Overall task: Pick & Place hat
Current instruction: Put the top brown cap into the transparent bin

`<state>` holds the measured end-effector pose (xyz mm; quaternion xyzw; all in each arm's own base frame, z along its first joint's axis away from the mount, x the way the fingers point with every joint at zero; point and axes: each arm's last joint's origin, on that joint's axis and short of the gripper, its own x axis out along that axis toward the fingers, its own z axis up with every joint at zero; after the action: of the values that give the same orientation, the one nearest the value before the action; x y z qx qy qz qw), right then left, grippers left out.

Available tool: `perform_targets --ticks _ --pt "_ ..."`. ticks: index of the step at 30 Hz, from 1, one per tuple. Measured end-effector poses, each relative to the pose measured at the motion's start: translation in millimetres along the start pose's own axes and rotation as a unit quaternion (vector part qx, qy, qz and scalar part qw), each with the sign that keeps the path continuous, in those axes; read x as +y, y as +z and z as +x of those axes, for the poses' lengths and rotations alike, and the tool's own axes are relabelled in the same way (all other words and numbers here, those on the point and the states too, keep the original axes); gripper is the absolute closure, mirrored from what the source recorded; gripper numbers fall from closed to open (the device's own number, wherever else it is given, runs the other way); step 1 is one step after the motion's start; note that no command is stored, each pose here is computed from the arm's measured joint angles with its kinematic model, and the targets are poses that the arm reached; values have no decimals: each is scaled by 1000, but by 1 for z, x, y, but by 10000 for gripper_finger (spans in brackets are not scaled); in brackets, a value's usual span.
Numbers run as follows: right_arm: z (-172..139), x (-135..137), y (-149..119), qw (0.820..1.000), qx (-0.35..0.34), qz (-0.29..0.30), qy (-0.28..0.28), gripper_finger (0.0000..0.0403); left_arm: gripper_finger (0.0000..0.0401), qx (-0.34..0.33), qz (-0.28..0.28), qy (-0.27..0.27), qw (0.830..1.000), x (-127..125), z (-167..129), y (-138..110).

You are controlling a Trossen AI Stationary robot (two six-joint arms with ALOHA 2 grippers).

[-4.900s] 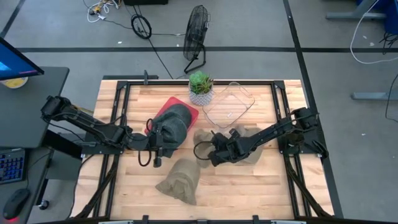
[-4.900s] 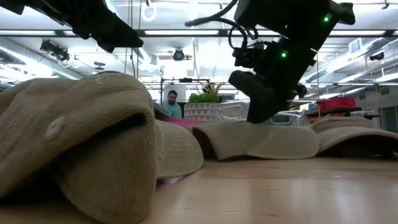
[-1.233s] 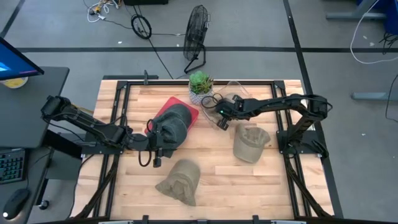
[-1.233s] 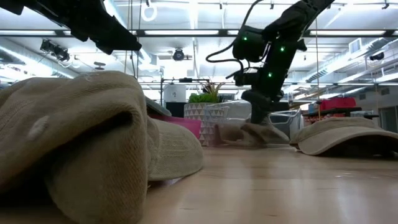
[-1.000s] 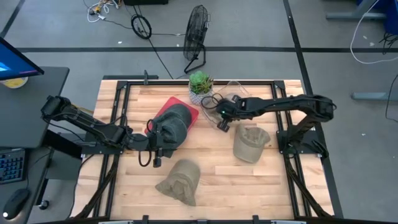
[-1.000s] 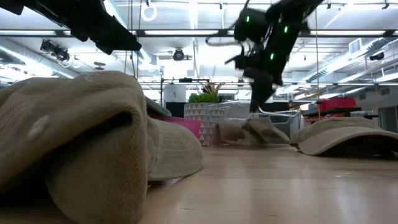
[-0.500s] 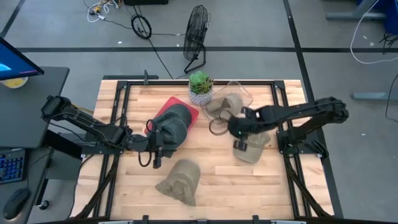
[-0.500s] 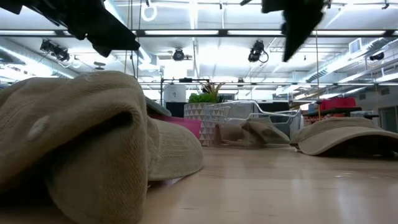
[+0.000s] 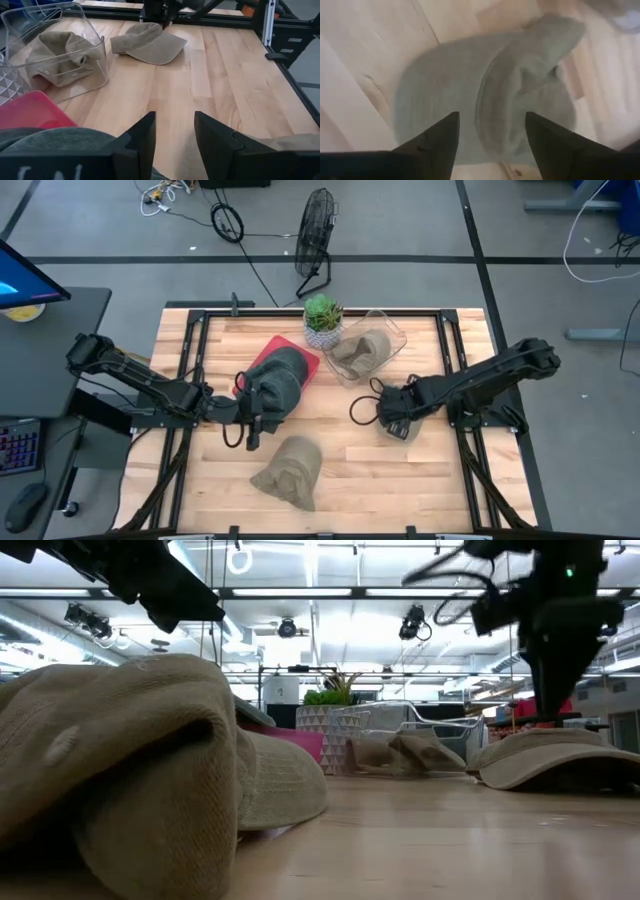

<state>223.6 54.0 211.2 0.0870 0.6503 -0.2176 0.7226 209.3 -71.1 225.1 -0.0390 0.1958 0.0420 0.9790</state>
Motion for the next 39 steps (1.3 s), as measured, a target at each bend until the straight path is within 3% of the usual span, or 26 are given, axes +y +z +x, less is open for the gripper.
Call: perform_targets --ticks 8,13,18,24,32,39 --pt "39 -3 -10 1000 -3 18 24 170 263 1 0 0 1000 0 0 0" --pt "50 -3 -12 998 0 25 53 194 263 2 1 0 1000 0 0 0" --pt "55 -1 -13 997 -8 38 73 255 263 4 2 1 1000 0 0 -1" --pt "55 0 -11 996 -13 38 76 378 263 4 2 1 1000 0 0 -1" --pt "11 12 10 993 -30 15 111 395 263 7 9 2 1000 0 0 -1" --pt "-50 18 34 986 -112 -33 119 397 263 11 11 3 1000 1 0 -2"
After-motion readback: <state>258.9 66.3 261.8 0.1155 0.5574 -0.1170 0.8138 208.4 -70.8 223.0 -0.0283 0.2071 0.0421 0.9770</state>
